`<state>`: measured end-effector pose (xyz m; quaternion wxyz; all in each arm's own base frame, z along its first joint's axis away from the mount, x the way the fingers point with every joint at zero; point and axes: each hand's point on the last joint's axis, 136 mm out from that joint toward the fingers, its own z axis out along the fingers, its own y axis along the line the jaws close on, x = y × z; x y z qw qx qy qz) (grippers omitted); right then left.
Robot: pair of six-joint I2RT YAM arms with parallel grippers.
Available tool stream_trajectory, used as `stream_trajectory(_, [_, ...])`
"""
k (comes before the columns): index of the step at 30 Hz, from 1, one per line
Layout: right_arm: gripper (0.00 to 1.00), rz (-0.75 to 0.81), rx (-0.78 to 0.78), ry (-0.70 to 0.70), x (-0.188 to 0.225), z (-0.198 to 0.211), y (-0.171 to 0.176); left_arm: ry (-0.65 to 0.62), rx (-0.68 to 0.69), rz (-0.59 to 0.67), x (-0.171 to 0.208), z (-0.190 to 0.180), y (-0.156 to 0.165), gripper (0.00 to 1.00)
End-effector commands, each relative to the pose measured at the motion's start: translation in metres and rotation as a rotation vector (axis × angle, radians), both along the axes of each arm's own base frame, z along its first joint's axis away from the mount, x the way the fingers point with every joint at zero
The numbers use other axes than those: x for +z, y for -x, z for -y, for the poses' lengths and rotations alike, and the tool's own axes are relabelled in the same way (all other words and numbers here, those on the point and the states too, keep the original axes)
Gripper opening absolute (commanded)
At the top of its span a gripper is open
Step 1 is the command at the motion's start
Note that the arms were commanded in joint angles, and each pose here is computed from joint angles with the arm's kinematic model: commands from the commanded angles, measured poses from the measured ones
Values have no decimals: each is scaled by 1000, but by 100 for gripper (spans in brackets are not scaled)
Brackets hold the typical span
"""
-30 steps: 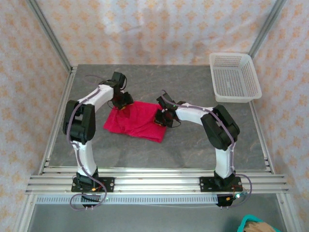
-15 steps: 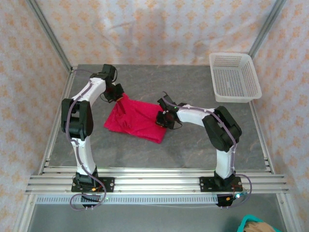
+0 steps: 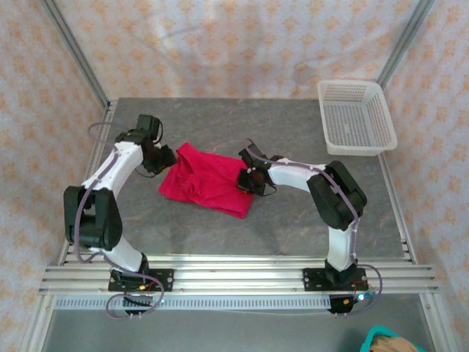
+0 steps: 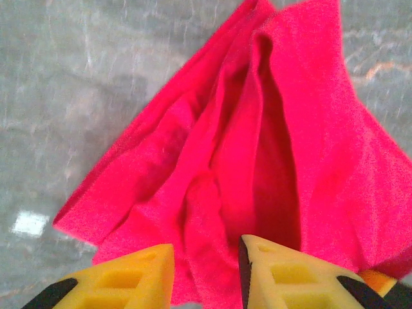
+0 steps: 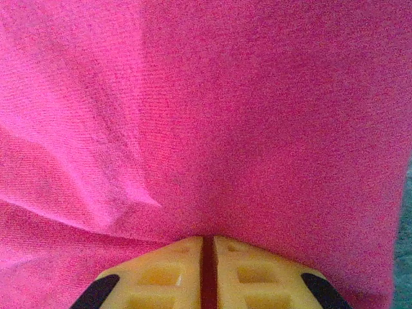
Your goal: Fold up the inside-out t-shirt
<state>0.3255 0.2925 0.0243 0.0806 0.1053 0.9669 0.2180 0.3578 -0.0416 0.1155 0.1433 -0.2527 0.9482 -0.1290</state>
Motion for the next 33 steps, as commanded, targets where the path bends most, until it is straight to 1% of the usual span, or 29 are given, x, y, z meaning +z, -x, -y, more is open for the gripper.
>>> stream_trajectory(1, [15,-62,10,88,-17,13,13,38,-46,-30,-23,18,8,34])
stream_trajectory(4, [15,-62,10,85,-17,12,13,87,-67,-29,-32,31,5,34])
stream_trajectory(5, [15,-61,11,84,-17,11,14,107,-47,-28,-33,35,2,34])
stream_trajectory(7, [15,-61,12,86,-17,11,14,119,-55,-27,-35,42,-3,35])
stream_trajectory(10, [15,-61,14,89,-16,12,15,122,-69,-33,-39,50,-9,37])
stream_trajectory(13, [15,-61,15,88,-16,12,15,113,-71,-60,-53,52,-10,37])
stream_trajectory(15, [15,-60,16,84,-15,11,15,92,-64,-88,-63,48,-8,34])
stream_trajectory(17, [15,-61,19,81,-14,10,14,69,-61,-103,-70,44,-5,25])
stream_trajectory(19, [15,-61,20,86,-15,11,14,40,-55,-111,-68,38,-2,6])
stream_trajectory(20, [15,-63,20,91,-16,12,15,26,-49,-111,-64,35,1,0])
stream_trajectory(23, [14,-74,8,135,-22,21,17,-57,-14,-95,-45,13,12,0])
stream_trajectory(26, [11,-81,-17,193,-28,35,23,-161,75,-127,-32,-26,38,0])
stream_trajectory(28, [11,-84,-25,206,-32,40,25,-176,121,-131,-31,-37,56,0])
stream_trajectory(30, [11,-90,-28,208,-33,41,27,-169,140,-131,-35,-38,69,0])
stream_trajectory(33, [10,-89,-28,202,-32,40,27,-151,158,-166,-51,-36,86,0])
